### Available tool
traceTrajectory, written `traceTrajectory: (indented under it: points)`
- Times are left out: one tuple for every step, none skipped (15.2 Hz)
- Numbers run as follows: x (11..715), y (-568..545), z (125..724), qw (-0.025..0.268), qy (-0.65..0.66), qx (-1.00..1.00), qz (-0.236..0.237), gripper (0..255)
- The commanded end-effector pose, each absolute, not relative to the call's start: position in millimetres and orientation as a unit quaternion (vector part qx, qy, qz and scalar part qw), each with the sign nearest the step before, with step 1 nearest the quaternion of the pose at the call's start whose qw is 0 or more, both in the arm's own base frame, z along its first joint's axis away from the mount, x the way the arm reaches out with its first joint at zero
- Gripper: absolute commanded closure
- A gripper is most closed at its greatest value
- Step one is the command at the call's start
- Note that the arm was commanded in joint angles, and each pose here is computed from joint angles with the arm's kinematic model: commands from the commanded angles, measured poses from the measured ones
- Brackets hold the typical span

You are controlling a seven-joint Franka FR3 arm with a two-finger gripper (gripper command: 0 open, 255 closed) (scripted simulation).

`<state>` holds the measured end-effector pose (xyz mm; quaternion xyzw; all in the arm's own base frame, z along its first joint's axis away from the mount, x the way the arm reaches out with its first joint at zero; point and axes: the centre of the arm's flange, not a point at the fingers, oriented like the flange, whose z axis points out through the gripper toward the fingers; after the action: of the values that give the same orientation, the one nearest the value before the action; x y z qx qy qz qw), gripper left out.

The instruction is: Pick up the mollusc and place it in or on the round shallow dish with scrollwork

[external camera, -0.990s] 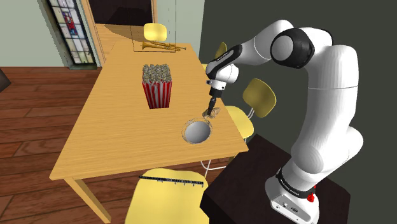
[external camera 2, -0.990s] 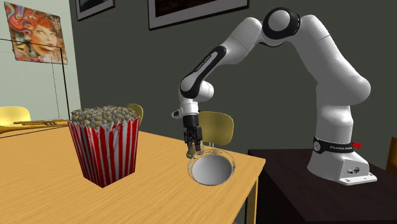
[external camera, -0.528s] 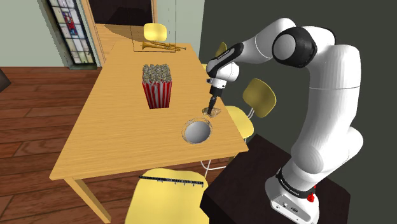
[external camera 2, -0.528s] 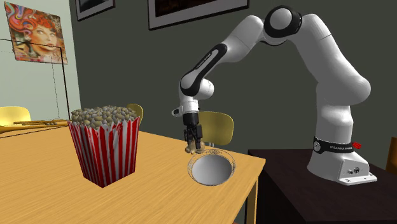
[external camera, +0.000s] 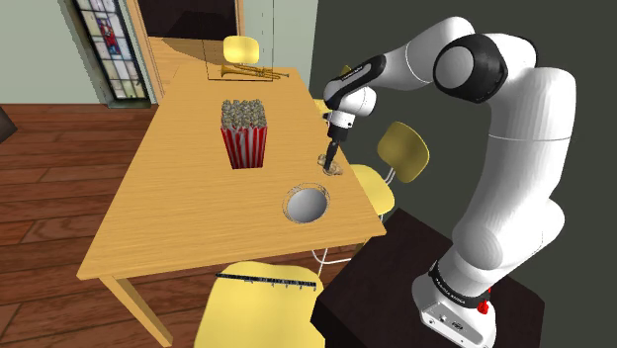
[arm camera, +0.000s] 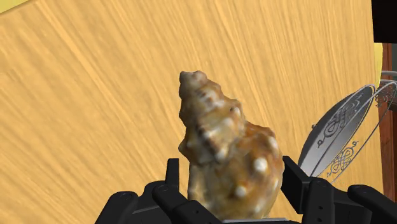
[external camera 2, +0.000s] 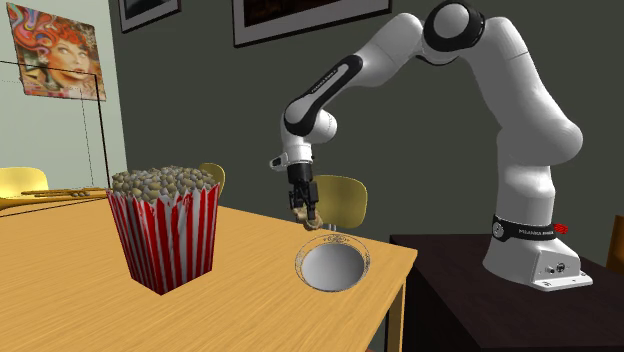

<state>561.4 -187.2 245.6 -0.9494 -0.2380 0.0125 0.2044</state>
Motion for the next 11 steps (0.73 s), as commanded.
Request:
traceTrajectory:
  points:
    - [561.7,-187.3,256.5,0.204,-0.238,-0.949,0.013,255]
    - [561.7,-187.3,261.8,0.204,-0.238,-0.949,0.013,255]
    - [561.7,-187.3,267.1,0.204,-0.238,-0.949,0.013,255]
    - [561.7,-187.3,272.4,0.204,-0.238,-0.949,0.013,255]
    - [561.7,-187.3,277.7,0.204,-0.238,-0.949,0.013,255]
    - [561.7,-187.3,282.9,0.204,-0.238,-0.949,0.013,255]
    - [561.7,-187.3,288.2,0.204,-0.238,-0.949,0.013,255]
    - [561.7,-187.3,293.5,0.204,-0.238,-0.949,0.013,255]
    - [561.7,-187.3,298.8,0.204,-0.238,-0.949,0.013,255]
    - [561.7,-187.3,304.0,0.204,-0.238,-0.949,0.013,255]
    - [561.7,-187.3,309.3,0.204,-0.238,-0.949,0.013,255]
